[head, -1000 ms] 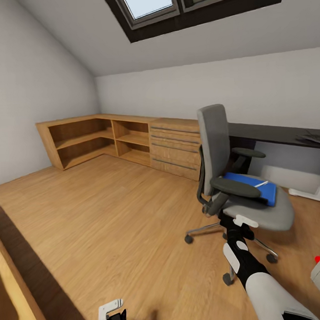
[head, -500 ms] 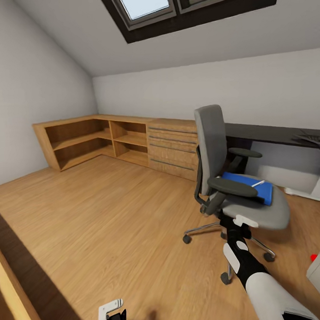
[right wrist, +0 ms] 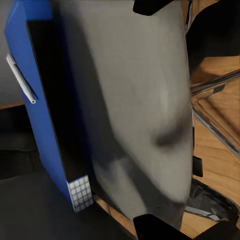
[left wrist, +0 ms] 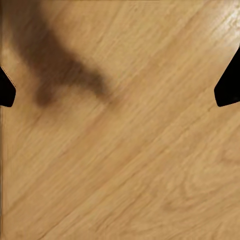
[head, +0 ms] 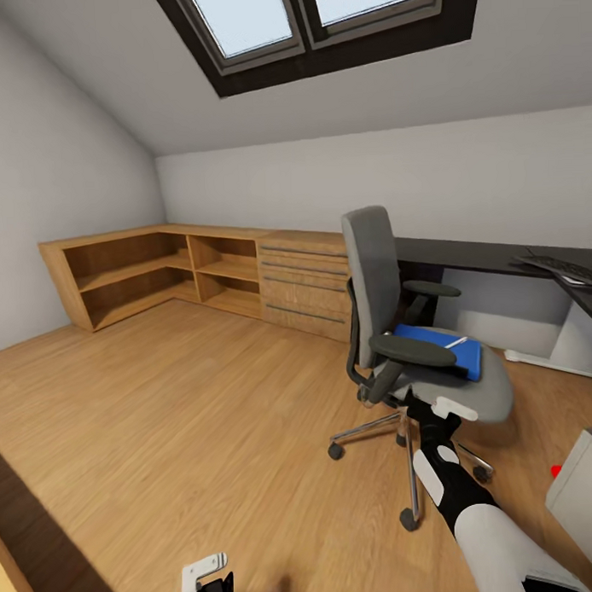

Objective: In the bedroom, organize the workspace by keeping the computer under the desk, ensuring the monitor is on the desk, placing the keyboard on the desk next to the monitor, placing the mouse on the desk next to the keyboard, moving the folder from the swivel chair onto the desk next to the mouse, stacking the notebook on top of the folder with the pen on top of the notebook, and positioning the swivel chair next to the desk.

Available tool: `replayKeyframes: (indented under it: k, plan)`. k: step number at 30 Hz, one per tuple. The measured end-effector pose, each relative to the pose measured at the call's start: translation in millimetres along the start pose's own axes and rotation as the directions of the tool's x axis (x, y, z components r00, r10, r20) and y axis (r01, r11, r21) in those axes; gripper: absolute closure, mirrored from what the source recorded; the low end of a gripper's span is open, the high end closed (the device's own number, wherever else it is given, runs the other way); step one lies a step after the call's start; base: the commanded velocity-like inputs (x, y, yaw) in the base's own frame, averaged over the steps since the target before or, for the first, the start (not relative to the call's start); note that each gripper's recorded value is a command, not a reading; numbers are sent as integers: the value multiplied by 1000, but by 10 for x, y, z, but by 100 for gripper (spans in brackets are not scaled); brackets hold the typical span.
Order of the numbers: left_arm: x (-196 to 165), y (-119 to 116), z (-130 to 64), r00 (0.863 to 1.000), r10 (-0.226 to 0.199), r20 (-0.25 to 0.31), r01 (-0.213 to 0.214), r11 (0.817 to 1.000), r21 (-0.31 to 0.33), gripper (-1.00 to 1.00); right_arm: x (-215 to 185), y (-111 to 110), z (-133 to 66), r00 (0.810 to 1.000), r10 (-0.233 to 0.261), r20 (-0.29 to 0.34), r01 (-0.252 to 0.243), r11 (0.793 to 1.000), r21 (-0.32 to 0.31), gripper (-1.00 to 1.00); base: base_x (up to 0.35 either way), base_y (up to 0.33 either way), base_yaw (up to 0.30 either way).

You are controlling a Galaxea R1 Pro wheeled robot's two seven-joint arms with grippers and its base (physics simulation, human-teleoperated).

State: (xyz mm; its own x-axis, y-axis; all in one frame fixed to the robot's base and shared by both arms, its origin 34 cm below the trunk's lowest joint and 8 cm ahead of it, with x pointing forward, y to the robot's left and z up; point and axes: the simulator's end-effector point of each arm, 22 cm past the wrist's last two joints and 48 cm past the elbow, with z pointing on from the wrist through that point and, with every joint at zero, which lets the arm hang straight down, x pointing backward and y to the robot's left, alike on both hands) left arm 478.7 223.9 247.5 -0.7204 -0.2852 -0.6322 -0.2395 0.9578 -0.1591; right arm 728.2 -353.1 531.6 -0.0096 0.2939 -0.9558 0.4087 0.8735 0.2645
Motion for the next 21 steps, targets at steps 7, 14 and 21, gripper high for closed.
replayKeyframes:
  k: [7,14,21]
  plan:
    - [-131,-37,-46,1000,-1,28,1,1000,8,-100,-184,47,-34,1000,11,25,-11,1000,-9,-100,0,0,-4]
    - [-184,-53,-66,999,-2,39,1,1000,12,-100,-262,66,-50,999,16,35,-16,1000,-12,-100,0,0,0]
    - [-186,-54,-67,999,-2,39,1,1000,12,-100,-267,67,-50,999,16,36,-16,1000,-12,-100,0,0,-42]
